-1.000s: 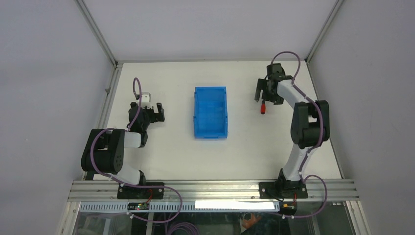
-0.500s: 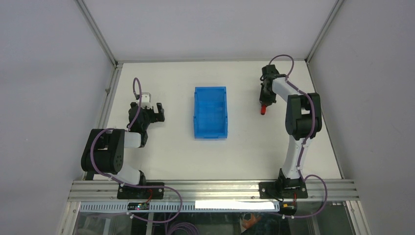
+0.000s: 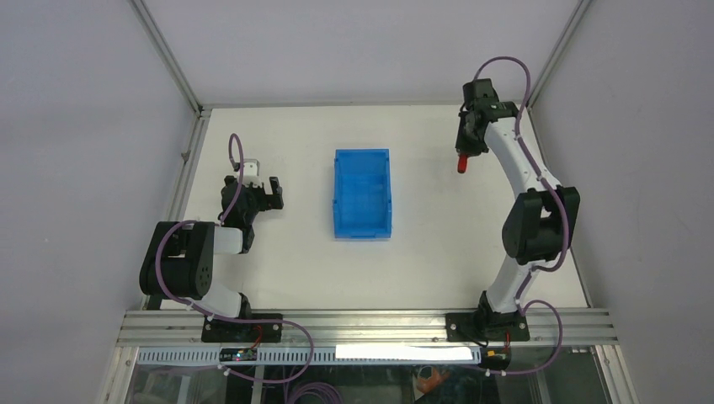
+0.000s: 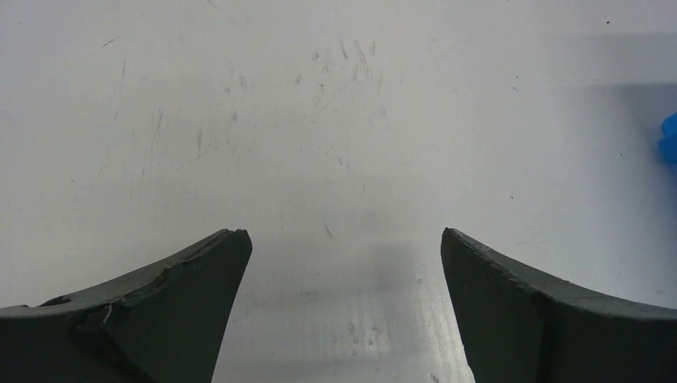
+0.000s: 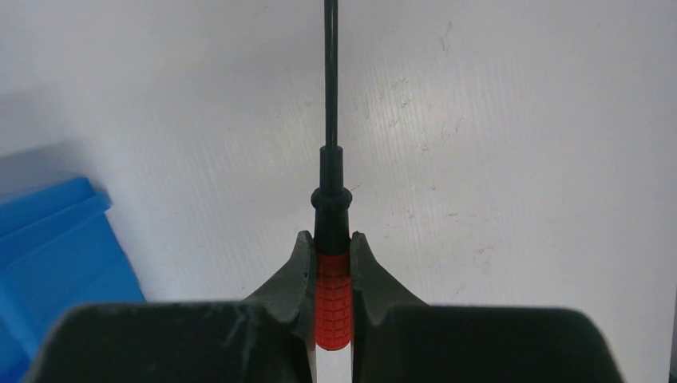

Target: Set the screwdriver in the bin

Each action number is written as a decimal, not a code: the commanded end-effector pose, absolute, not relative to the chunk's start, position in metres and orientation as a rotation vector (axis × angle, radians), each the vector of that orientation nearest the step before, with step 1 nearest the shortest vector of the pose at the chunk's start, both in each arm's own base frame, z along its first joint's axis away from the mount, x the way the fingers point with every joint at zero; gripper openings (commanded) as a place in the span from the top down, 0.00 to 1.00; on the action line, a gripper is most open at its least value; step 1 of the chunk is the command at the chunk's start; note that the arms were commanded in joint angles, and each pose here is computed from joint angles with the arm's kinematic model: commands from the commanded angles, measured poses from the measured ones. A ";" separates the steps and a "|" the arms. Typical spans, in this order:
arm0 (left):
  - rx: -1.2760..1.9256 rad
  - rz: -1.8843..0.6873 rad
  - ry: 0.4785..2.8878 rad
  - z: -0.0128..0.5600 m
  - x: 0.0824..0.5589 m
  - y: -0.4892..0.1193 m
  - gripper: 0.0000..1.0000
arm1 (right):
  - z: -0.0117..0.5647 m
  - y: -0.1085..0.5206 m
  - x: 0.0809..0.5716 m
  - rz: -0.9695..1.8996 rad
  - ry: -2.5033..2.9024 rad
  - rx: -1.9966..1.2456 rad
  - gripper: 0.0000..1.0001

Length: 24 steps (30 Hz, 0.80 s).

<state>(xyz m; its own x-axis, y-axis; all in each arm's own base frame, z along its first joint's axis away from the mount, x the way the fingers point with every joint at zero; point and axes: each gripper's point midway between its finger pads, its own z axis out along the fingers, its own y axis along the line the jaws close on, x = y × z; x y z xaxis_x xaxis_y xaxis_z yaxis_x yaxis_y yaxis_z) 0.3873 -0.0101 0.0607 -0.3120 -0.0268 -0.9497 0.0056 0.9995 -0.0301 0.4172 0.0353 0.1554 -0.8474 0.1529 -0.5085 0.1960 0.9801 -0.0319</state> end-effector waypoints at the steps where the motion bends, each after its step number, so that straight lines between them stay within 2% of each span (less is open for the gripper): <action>1: -0.011 -0.064 1.825 0.079 0.394 -0.018 0.01 | 0.211 0.060 0.394 -0.124 2.546 0.107 0.99; 5: -0.012 -0.063 1.825 0.079 0.394 -0.017 0.01 | 0.240 0.106 0.382 -0.092 2.457 -0.029 0.98; 14: -0.012 -0.063 1.825 0.079 0.394 -0.017 0.01 | 0.286 0.254 0.341 0.122 2.227 -0.425 0.98; 18: -0.011 -0.064 1.825 0.079 0.394 -0.018 0.01 | 0.279 0.286 0.334 0.145 2.197 -0.492 0.98; 24: -0.011 -0.064 1.825 0.079 0.394 -0.018 0.01 | 0.236 0.311 0.333 0.160 2.196 -0.546 0.95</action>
<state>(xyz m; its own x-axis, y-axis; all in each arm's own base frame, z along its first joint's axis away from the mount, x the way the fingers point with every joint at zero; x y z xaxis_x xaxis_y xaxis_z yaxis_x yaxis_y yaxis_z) 0.3873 -0.0101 0.0607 -0.3120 -0.0272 -0.9497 0.0055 0.9995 -0.0304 0.3192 0.2978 0.2508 -0.5841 -0.3404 -0.7369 -0.4443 0.8938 -0.0607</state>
